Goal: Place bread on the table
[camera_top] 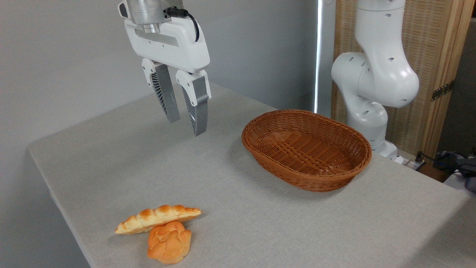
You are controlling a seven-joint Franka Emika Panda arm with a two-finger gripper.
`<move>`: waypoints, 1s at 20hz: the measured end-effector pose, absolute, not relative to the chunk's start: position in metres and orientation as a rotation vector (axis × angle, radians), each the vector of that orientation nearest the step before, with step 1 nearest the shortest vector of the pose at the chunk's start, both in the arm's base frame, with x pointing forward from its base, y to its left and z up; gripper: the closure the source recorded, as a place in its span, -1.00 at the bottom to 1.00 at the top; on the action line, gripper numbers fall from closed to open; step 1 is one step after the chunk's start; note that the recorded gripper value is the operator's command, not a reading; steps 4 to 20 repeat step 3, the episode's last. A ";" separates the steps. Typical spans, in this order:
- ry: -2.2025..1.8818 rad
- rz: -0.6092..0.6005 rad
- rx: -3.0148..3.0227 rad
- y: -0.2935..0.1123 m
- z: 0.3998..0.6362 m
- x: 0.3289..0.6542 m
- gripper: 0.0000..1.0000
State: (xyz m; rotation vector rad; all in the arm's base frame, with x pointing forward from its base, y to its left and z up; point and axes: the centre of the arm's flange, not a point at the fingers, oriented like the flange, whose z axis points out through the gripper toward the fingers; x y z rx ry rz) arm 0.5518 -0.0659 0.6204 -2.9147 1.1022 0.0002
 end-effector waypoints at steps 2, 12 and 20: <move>1.101 0.000 -2.915 -0.066 0.620 0.552 -1.00; 1.101 0.000 -2.915 -0.065 0.620 0.552 -1.00; 1.101 0.000 -2.915 -0.065 0.620 0.552 -1.00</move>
